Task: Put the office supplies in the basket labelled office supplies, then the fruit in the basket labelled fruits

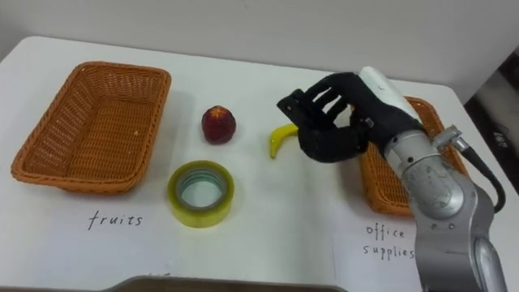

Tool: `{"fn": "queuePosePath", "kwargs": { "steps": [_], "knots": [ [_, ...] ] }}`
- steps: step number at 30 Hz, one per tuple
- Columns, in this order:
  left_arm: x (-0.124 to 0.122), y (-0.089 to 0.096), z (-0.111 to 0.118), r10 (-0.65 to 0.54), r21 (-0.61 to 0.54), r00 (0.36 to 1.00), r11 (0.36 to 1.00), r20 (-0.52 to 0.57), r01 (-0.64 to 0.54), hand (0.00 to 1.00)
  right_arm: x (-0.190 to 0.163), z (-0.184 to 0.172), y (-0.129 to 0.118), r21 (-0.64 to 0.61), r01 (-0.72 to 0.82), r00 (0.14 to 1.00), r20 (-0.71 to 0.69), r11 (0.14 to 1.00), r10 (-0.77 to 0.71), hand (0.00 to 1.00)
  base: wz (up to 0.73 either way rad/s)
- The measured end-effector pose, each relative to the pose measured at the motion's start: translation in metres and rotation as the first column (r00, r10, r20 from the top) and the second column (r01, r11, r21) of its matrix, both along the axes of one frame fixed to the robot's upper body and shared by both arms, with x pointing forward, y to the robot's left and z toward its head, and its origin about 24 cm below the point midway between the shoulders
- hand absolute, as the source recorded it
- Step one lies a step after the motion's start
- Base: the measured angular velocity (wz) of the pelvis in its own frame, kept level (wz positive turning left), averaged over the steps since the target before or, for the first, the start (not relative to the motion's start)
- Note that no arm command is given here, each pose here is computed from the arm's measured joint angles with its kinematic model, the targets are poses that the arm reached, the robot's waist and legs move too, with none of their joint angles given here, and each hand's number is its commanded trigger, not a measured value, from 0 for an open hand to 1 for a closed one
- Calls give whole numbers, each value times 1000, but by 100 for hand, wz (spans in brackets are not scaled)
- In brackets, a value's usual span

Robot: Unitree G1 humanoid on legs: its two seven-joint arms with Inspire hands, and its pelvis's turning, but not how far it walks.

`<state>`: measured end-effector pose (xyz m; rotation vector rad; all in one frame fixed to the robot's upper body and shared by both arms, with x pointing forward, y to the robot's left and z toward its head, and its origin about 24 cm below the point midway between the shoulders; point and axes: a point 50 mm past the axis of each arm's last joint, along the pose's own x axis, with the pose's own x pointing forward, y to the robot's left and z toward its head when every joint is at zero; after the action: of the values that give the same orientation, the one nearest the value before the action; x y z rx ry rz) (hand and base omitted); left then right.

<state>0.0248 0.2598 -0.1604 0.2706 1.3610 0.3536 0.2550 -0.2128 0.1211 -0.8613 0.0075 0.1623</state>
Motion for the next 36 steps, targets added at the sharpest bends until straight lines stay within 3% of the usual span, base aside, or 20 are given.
{"fn": "queuePosePath", "kwargs": {
  "steps": [8, 19, 30, 36],
  "knots": [
    [-9, 0, -1, 22, -8, 1000, 1000, -11, -22, 0, -2, 12, -25, -6, 129, 984, 127, 992, -127, 100, 0],
    [-17, 10, 3, 101, 17, 995, 995, -2, -101, 0, -2, 4, -57, 41, 309, 935, 169, 950, -311, 100, 0],
    [-19, 11, 4, 101, 20, 995, 995, 0, -101, 0, -2, -4, -69, 68, 367, 914, 159, 928, -373, 100, 0],
    [-22, 10, 4, 100, 22, 995, 995, -2, -99, 0, -2, -23, -79, 63, 406, 909, 75, 912, -410, 100, 0]
  ]
}}
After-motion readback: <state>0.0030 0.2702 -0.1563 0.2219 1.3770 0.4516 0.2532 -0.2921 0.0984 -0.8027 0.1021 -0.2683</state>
